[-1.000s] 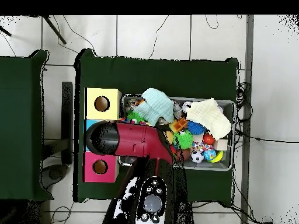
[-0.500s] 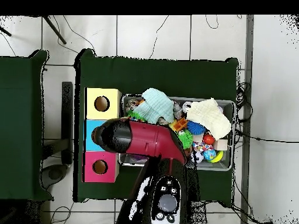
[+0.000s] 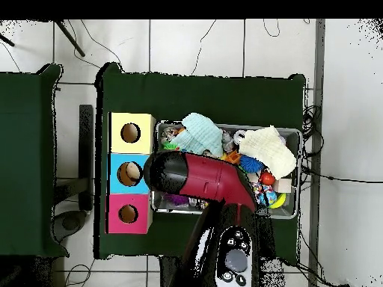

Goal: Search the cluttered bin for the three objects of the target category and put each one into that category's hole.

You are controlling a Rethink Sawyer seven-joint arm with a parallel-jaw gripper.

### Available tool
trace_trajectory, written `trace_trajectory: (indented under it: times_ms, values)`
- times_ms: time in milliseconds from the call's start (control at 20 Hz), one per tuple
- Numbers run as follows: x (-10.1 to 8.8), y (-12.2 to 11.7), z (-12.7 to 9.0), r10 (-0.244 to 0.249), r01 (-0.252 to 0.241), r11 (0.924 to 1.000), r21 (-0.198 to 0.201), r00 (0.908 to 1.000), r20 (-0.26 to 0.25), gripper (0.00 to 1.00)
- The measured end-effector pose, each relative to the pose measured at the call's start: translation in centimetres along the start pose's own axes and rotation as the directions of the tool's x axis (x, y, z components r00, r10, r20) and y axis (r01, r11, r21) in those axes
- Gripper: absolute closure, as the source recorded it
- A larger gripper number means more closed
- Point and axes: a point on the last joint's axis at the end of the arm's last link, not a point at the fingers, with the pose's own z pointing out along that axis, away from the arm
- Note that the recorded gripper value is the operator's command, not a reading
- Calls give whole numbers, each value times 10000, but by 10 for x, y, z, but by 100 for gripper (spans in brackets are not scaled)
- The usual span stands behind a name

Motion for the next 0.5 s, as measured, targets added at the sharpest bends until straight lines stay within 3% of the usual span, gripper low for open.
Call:
trace_trajectory:
  times_ms: [500]
  values:
    - [-2, -5, -2, 76, -76, 10000, -2, 10000, 40, 100]
